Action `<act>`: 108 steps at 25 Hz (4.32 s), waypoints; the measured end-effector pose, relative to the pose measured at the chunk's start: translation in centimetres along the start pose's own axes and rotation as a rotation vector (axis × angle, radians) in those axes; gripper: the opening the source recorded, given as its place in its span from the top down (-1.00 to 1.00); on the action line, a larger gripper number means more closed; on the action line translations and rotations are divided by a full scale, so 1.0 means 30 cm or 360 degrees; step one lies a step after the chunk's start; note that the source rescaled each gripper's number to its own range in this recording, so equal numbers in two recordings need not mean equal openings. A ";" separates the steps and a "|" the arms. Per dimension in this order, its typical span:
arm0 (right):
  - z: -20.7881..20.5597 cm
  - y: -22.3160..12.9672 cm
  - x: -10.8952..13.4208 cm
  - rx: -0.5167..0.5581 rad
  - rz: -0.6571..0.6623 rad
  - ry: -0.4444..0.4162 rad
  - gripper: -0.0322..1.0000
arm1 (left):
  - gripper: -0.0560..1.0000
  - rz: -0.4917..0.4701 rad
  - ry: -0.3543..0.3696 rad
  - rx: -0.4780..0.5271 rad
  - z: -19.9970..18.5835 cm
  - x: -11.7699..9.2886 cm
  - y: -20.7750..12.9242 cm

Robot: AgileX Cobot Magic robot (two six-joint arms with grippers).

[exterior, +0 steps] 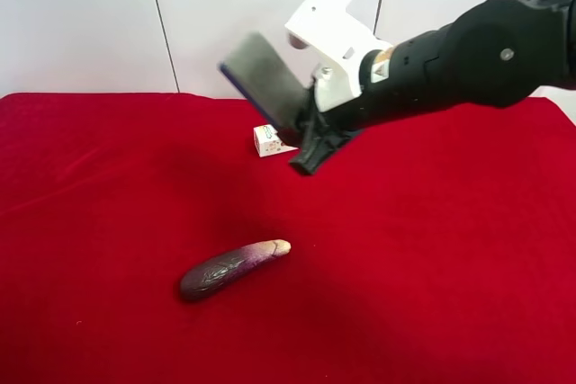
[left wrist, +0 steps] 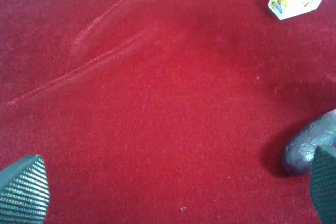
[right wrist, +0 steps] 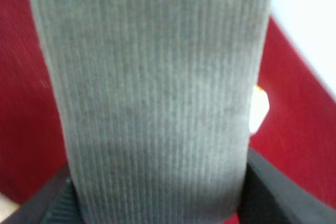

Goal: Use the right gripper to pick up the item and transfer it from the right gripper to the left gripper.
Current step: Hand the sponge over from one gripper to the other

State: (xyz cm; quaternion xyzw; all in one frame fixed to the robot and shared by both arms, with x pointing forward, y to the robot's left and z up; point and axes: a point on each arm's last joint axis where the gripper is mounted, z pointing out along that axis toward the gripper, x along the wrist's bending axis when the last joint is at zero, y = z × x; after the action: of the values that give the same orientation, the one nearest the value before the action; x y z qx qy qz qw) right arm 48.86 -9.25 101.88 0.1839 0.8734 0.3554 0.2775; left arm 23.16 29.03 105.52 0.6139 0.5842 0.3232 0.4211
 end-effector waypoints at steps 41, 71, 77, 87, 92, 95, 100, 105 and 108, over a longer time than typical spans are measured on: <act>0.073 -0.196 0.149 -0.0401 -0.0197 -0.0229 0.94 | -1.00 0.0000 0.0000 0.0000 0.000 0.000 0.000; 0.073 -0.190 0.142 -0.0440 -0.0177 -0.0268 0.94 | -1.00 -0.0020 -0.0035 -0.0014 0.000 -0.007 0.003; 0.073 -0.190 0.142 -0.0440 -0.0177 -0.0268 0.94 | -1.00 -0.0133 -0.0203 -0.0201 -0.009 -0.038 0.047; 0.074 -0.191 0.143 -0.0438 -0.0177 -0.0267 0.94 | -1.00 -0.0203 -0.0563 -0.0095 0.146 -0.091 0.181; 0.074 -0.191 0.143 -0.0438 -0.0177 -0.0267 0.94 | -1.00 -0.0160 -0.0640 -0.0044 0.260 -0.094 0.231; 0.074 -0.191 0.143 -0.0438 -0.0177 -0.0267 0.94 | -1.00 -0.0140 -0.0679 -0.0023 0.322 -0.095 0.249; 0.074 -0.191 0.143 -0.0438 -0.0177 -0.0267 0.94 | -1.00 -0.0023 -0.0713 0.0013 0.383 -0.102 0.256; 0.074 -0.191 0.143 -0.0438 -0.0177 -0.0267 0.94 | -1.00 0.0208 -0.0761 -0.0024 0.395 -0.152 0.282; 0.074 -0.191 0.143 -0.0438 -0.0177 -0.0267 0.94 | -1.00 0.0257 -0.0784 -0.0070 0.419 -0.190 0.290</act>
State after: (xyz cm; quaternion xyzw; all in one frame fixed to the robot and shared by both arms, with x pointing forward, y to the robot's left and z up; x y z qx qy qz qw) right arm 46.18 -9.78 94.90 0.1246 0.7991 0.4392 0.3913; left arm 37.60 21.95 108.36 0.7094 0.4059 0.2094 0.5368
